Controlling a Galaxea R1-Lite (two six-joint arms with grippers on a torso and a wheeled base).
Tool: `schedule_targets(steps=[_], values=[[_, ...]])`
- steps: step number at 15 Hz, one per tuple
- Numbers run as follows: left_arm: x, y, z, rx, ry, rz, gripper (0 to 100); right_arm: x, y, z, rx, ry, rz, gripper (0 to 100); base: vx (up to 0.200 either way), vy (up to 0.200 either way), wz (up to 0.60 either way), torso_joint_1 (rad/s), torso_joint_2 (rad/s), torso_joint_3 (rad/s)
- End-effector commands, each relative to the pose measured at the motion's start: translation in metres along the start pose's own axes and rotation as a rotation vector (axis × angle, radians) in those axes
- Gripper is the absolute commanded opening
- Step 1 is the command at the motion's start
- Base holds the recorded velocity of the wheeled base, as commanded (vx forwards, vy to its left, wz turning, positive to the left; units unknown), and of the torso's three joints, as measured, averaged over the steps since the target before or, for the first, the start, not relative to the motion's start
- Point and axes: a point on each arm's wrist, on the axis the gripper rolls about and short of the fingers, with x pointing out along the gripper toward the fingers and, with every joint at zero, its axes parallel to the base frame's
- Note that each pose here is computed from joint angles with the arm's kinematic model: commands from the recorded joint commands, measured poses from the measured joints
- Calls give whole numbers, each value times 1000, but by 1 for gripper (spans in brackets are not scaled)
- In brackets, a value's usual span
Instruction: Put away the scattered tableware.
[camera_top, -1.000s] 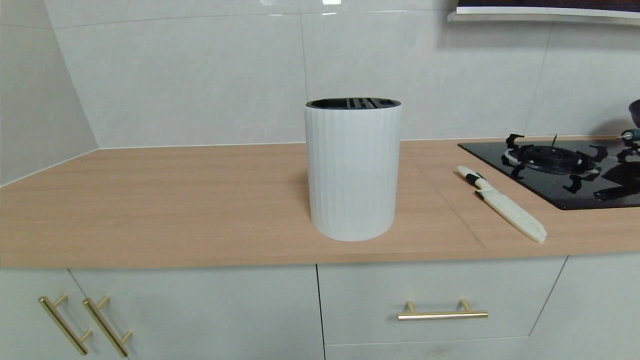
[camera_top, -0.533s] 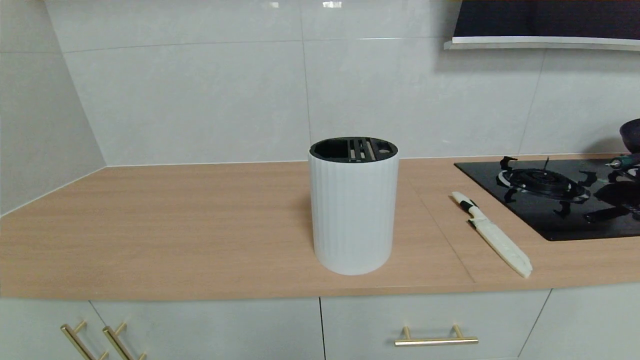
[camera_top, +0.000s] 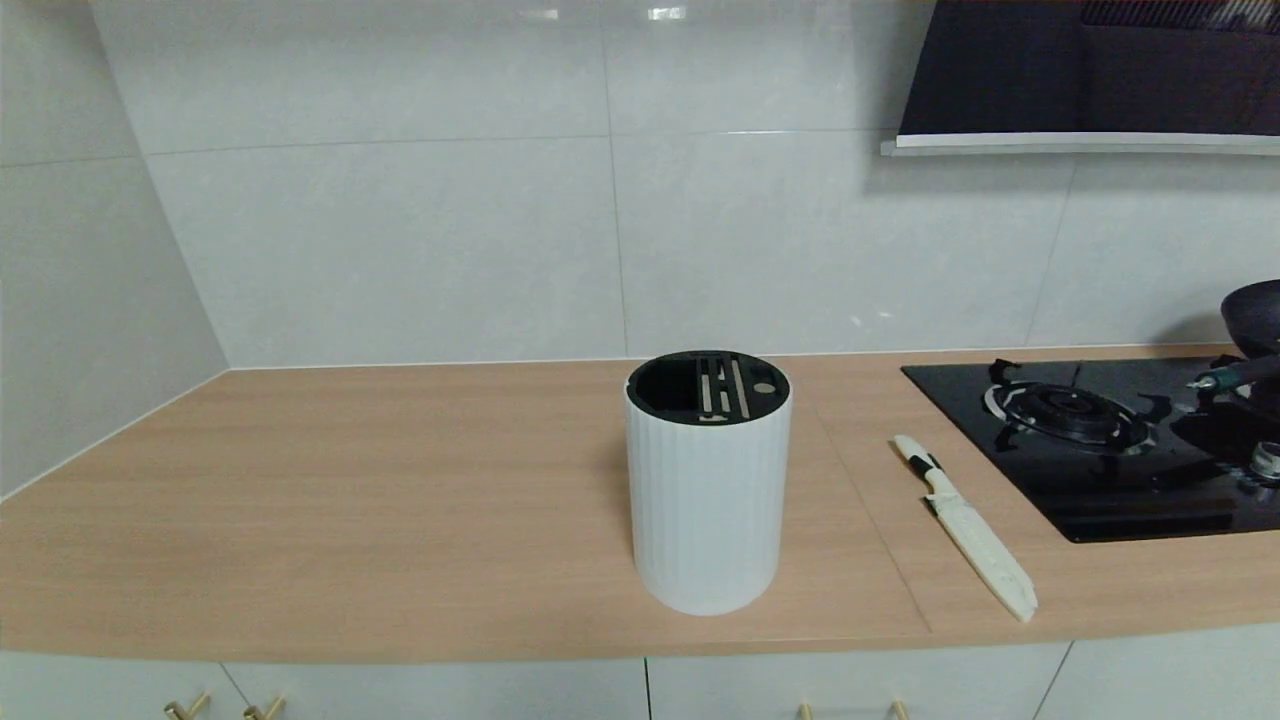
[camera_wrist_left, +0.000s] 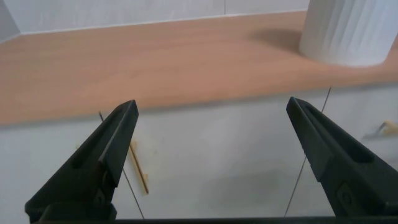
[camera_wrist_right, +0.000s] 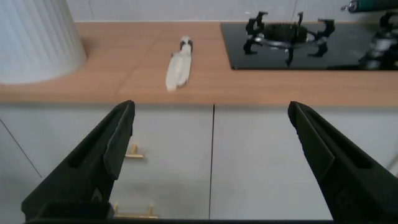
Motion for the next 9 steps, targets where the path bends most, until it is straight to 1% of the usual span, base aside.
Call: schedule_targets(steps=[1, 9], values=[[0, 0, 0, 0, 0, 0, 100, 0, 0, 0, 0, 1, 1, 100, 0, 0, 0, 246, -530, -290], [0, 0, 0, 0, 0, 0, 100, 0, 0, 0, 0, 1, 1, 100, 0, 0, 0, 262, -561, -303]])
